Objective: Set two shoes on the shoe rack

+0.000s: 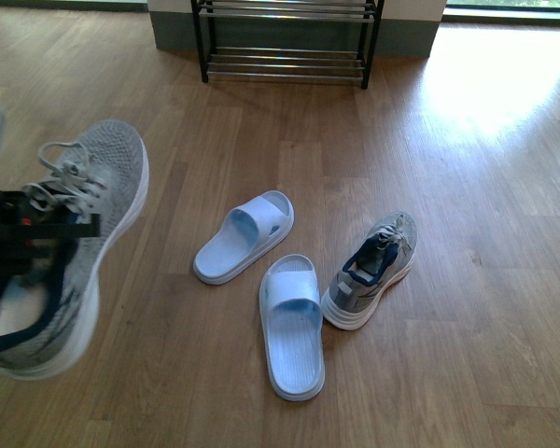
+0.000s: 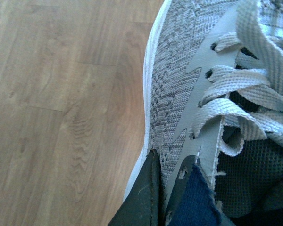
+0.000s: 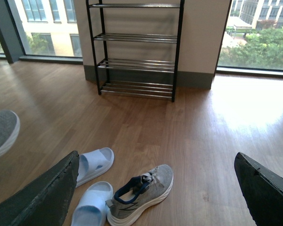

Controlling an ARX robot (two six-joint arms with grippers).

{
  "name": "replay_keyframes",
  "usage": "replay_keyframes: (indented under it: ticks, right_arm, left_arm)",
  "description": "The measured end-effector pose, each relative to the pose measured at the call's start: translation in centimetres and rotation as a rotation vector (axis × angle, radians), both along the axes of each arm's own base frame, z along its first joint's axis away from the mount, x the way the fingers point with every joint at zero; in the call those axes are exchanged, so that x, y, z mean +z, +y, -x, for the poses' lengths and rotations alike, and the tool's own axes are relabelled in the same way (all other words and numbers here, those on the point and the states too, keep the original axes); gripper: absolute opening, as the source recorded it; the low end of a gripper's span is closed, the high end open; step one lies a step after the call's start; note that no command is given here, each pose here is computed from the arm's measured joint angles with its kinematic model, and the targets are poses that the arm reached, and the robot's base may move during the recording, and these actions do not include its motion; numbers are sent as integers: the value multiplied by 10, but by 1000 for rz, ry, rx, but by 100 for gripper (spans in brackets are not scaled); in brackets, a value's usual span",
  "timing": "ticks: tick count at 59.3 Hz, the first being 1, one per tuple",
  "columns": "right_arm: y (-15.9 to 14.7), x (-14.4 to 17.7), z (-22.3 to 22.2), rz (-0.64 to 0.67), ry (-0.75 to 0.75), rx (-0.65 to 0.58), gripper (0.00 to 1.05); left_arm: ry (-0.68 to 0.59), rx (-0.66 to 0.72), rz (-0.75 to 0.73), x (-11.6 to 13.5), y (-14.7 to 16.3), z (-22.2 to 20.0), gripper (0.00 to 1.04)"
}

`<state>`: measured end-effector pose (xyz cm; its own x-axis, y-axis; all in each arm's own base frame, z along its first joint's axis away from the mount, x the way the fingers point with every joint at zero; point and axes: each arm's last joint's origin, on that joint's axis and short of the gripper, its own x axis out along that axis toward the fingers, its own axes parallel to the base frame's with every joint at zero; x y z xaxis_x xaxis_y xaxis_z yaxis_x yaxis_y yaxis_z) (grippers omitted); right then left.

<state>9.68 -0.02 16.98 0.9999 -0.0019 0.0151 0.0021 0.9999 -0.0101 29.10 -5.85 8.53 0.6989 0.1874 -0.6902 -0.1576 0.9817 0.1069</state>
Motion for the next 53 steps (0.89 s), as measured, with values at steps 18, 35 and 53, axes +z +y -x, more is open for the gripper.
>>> replay_keyframes:
  ticks: [18, 35, 53]
  right_arm:
    - [0, 0, 0, 0, 0, 0, 95]
    - [0, 0, 0, 0, 0, 0, 95]
    - [0, 0, 0, 0, 0, 0, 95]
  left_arm:
    - [-176, 40, -41, 58, 28, 62, 2]
    - [-293, 101, -53, 85, 64, 167, 2]
    - [-654, 146, -173, 88, 79, 184, 2]
